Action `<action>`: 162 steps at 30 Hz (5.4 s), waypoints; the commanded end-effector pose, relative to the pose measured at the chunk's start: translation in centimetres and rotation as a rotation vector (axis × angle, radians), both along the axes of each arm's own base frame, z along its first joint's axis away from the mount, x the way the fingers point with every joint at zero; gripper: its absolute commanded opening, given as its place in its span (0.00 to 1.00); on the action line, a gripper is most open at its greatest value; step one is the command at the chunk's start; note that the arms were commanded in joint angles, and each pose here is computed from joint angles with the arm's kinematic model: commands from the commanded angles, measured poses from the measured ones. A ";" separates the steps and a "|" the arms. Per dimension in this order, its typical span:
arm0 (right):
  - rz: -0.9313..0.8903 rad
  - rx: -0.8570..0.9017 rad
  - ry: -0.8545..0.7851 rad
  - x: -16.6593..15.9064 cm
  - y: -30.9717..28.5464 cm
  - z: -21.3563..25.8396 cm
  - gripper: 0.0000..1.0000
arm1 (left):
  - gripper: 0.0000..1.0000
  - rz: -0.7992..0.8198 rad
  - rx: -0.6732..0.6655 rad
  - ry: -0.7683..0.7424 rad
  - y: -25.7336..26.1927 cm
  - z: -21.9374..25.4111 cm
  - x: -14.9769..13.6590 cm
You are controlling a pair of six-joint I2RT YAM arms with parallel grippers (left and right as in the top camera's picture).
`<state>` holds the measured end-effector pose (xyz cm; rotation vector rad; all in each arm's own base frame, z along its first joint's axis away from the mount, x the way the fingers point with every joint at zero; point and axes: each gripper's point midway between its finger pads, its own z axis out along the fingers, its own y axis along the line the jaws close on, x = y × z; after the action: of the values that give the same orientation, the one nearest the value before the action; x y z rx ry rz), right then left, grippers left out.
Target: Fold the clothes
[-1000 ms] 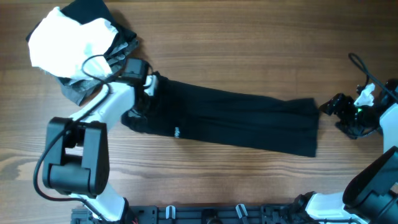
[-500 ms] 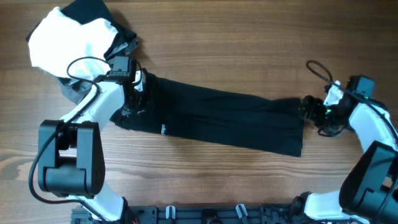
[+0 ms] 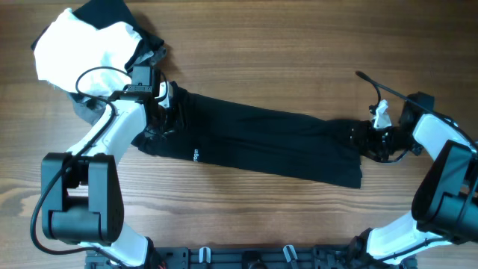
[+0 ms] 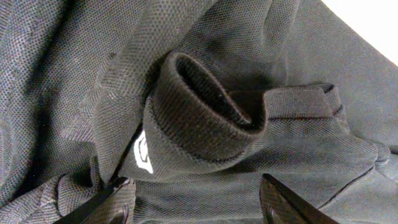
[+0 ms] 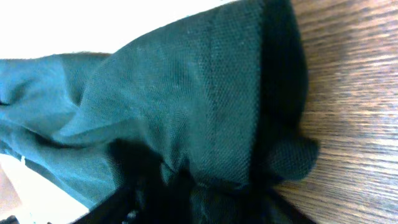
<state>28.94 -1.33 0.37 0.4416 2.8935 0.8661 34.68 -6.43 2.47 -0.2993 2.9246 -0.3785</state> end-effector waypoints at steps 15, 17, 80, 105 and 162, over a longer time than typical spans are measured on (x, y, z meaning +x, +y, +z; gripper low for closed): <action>-0.222 -0.432 0.179 2.3 -12.1 4.7 0.04 | 0.71 -0.052 -0.112 -0.240 -1.7 8.7 2.0; -0.233 -0.468 0.155 2.9 -12.9 6.7 0.04 | 0.72 -0.056 -0.115 -0.328 -1.7 11.8 1.9; 0.738 0.109 -0.048 -3.1 26.0 6.0 0.29 | 0.75 -0.060 -0.118 -0.404 -1.5 15.5 0.4; 0.223 0.019 0.284 -0.1 23.6 1.2 0.04 | 0.96 -0.180 -0.023 -0.155 -1.2 8.3 -2.7; 0.048 -0.327 0.265 2.4 10.4 0.3 0.14 | 0.04 -0.453 -0.220 -0.188 -7.5 10.0 -0.4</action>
<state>31.69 10.55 2.76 0.4613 3.1721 0.4990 33.96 -11.86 9.37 0.2929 2.8470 -0.6646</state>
